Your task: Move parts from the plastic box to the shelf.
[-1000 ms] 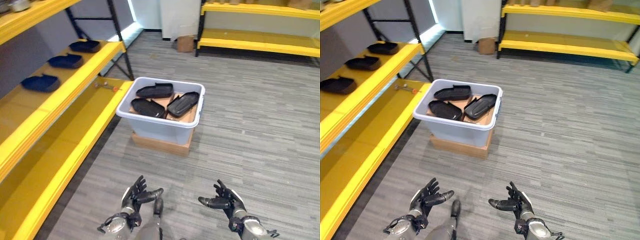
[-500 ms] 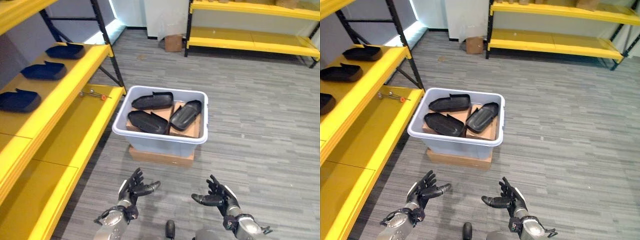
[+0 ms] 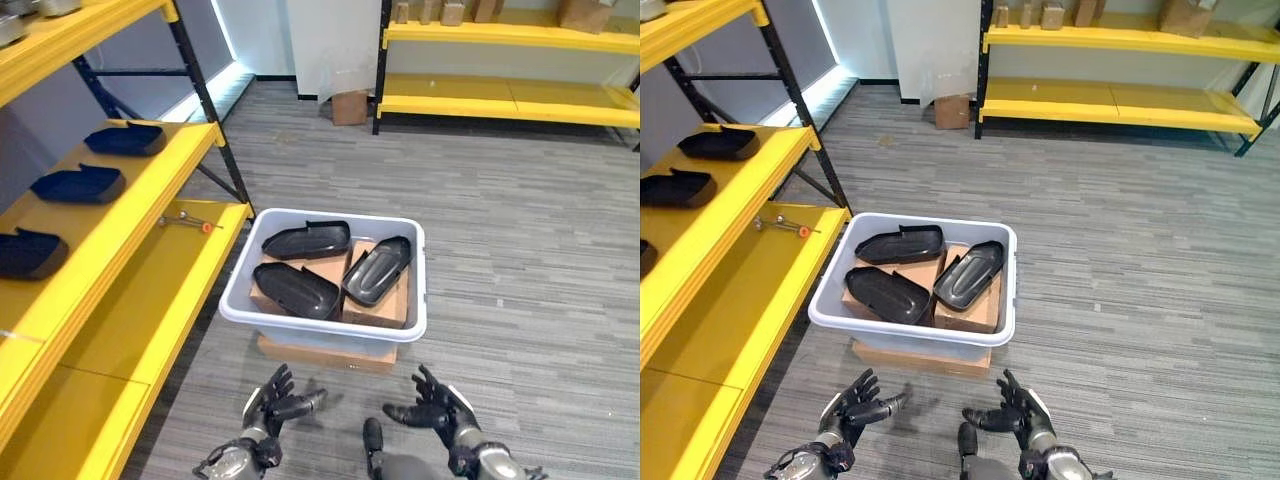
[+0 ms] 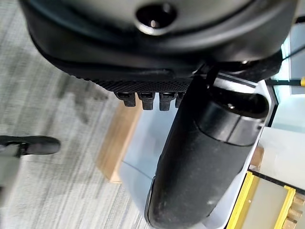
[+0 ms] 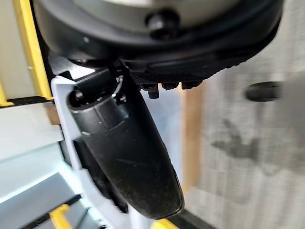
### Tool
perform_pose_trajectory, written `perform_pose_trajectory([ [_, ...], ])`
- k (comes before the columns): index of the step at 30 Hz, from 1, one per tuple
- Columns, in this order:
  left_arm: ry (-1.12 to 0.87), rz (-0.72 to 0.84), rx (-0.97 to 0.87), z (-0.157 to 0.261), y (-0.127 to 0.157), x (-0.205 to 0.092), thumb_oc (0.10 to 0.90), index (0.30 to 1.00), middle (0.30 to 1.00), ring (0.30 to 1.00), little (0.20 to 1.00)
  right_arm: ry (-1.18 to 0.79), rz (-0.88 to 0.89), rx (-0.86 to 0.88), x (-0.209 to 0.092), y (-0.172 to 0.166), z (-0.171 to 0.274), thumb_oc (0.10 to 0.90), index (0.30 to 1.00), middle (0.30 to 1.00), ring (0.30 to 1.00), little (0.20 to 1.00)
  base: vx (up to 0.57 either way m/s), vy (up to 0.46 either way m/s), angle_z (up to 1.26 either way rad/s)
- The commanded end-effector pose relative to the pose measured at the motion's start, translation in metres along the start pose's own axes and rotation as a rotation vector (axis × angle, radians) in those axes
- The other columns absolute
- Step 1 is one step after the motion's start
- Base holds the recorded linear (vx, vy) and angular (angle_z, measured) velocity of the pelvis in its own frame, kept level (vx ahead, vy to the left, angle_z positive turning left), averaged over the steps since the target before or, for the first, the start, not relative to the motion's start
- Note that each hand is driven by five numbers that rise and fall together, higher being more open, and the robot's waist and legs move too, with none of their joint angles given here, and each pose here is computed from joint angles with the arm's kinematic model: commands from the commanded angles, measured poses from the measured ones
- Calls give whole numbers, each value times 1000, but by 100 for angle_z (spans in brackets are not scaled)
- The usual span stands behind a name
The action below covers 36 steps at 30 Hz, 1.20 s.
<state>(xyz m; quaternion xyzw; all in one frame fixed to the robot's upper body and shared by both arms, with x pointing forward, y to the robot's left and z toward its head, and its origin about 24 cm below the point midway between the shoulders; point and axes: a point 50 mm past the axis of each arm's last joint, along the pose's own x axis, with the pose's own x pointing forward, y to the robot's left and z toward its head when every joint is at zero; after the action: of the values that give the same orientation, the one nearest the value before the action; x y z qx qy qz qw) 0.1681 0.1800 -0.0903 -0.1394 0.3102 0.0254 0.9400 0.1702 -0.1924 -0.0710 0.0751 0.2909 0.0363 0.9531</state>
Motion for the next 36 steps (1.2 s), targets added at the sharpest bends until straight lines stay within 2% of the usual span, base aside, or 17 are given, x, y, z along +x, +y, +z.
perform_pose_trajectory([
  [1, -200, -71, 36, 45, -9, 6, 900, 1000, 1000, 1000, 1000, -173, 18, 19, 4, 1, 36, 900, 1000, 1000, 1000, 1000, 50, -26, 12],
  [7, -199, -80, 17, 45, -10, 6, 900, 1000, 1000, 1000, 1000, -182, -5, 15, 3, -7, 39, 900, 1000, 1000, 1000, 1000, 77, 25, 9],
  [13, -172, -55, 29, 36, -6, 4, 900, 1000, 1000, 1000, 1000, -196, -31, 24, 2, -9, 40, 900, 1000, 1000, 1000, 1000, 229, 257, -7],
  [15, -179, -71, 46, 40, -8, 6, 900, 1000, 1000, 1000, 1000, -184, -44, 55, 2, -11, 37, 900, 1000, 1000, 1000, 1000, 183, 253, -43],
  [26, -233, -26, 87, 57, 9, 3, 900, 1000, 1000, 1000, 1000, -207, -60, -5, 3, -12, 42, 900, 1000, 1000, 1000, 1000, 92, 139, -26],
  [30, -251, -35, 82, 61, 7, 2, 900, 1000, 1000, 1000, 1000, -331, -104, -123, -3, -20, 72, 900, 1000, 1000, 1000, 1000, 63, 32, -2],
  [36, -416, -45, 75, 96, 14, -15, 900, 1000, 1000, 1000, 1000, -661, -153, -226, -41, -26, 134, 900, 1000, 1000, 1000, 1000, 23, 9, -4],
])
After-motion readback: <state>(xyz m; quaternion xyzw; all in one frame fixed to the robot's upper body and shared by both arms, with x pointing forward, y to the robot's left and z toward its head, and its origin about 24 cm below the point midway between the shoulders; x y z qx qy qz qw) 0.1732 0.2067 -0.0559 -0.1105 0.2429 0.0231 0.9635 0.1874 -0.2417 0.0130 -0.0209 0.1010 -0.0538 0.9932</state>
